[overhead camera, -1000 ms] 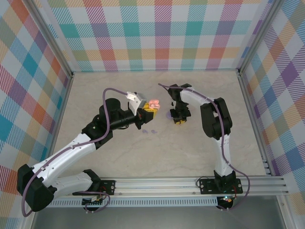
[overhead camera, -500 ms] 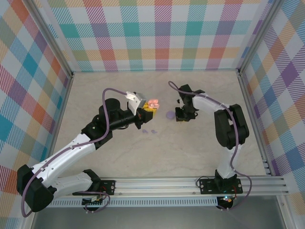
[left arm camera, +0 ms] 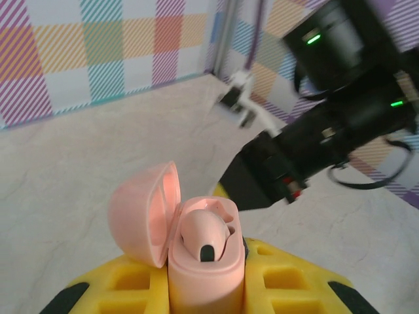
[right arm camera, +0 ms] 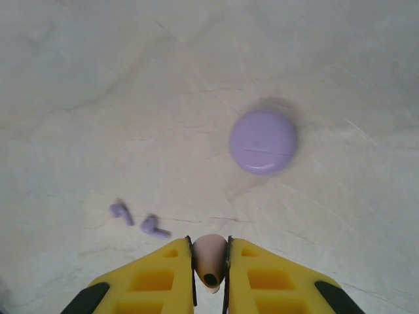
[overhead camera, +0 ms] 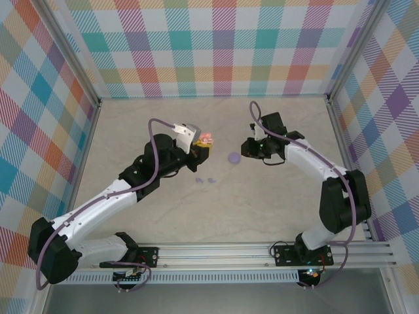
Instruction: Insert wireless bluetooth earbuds into charging case
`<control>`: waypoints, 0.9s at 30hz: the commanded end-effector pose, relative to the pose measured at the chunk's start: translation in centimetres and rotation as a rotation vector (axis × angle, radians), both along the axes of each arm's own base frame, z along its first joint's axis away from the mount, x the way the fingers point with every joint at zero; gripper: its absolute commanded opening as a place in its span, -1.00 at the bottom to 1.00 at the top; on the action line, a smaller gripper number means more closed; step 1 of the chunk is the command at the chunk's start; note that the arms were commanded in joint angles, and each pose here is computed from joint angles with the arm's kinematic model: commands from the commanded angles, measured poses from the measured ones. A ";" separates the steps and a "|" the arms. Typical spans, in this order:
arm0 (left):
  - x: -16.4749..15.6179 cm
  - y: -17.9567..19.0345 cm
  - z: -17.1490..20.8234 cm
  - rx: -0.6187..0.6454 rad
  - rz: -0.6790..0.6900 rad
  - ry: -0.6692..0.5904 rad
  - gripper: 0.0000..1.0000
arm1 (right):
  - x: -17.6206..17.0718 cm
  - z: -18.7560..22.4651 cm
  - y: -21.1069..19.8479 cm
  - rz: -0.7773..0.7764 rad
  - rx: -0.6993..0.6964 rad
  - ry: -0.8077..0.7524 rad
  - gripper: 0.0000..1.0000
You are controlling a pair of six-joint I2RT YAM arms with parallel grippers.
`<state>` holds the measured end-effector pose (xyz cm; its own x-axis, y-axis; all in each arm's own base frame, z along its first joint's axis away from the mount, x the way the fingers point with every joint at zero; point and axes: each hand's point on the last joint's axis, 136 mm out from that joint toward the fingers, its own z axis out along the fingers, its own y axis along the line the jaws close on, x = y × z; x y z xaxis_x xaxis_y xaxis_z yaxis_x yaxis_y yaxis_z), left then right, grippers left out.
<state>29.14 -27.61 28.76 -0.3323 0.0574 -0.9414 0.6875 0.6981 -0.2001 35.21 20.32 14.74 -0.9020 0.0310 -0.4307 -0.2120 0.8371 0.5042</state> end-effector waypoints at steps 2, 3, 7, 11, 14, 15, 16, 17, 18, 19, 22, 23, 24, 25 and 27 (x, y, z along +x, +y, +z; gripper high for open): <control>0.9 -0.2 -1.1 -0.026 0.062 0.061 -1.00 | -0.5 5.3 1.3 0.055 0.135 -0.133 -0.69; 0.9 -0.4 -1.2 -0.029 0.057 0.066 -1.00 | -0.8 6.4 1.4 0.066 0.156 -0.158 -0.69; 0.9 -1.1 -1.3 -0.051 0.029 0.069 -1.00 | -2.2 10.7 2.1 0.122 0.250 -0.257 -0.67; 0.4 -2.2 -0.7 -0.102 -0.036 0.052 -0.99 | -3.6 14.6 2.7 0.175 0.338 -0.343 -0.65; -0.2 -3.1 -0.3 -0.137 -0.098 0.035 -0.98 | -4.6 17.2 3.2 0.216 0.407 -0.390 -0.64; -0.4 -3.4 -0.1 -0.149 -0.121 0.031 -0.98 | -5.0 18.0 3.3 0.230 0.426 -0.405 -0.63; -0.6 -3.6 0.2 -0.164 -0.139 0.025 -0.98 | -5.3 18.8 3.5 0.244 0.442 -0.422 -0.63; -0.8 -3.9 0.6 -0.180 -0.160 0.017 -0.98 | -5.7 19.5 3.6 0.261 0.459 -0.441 -0.62; -1.0 -4.1 0.8 -0.193 -0.179 0.012 -0.98 | -6.1 20.2 3.8 0.279 0.473 -0.459 -0.62; -1.1 -4.4 1.0 -0.202 -0.195 0.008 -0.97 | -6.5 20.8 3.9 0.294 0.485 -0.475 -0.62; -1.8 -5.1 1.8 -0.231 -0.258 -0.008 -0.98 | -7.2 22.3 4.2 0.321 0.512 -0.521 -0.61; -1.9 -5.3 2.0 -0.241 -0.274 -0.010 -0.98 | -7.5 22.6 4.3 0.328 0.517 -0.529 -0.61; -2.1 -5.5 2.3 -0.253 -0.290 -0.015 -0.98 | -7.7 23.0 4.4 0.334 0.523 -0.540 -0.61; -2.3 -5.6 2.6 -0.265 -0.303 -0.022 -0.97 | -7.9 23.3 4.5 0.340 0.527 -0.550 -0.60; -2.7 -5.7 3.1 -0.285 -0.327 -0.032 -0.97 | -8.3 23.8 4.7 0.350 0.530 -0.566 -0.60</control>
<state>28.00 -32.33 29.59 -0.3531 -0.0590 -0.9337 0.8173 0.4662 -0.3385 28.11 24.58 35.79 -0.6120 0.1019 -0.7843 -0.6893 0.4175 0.5921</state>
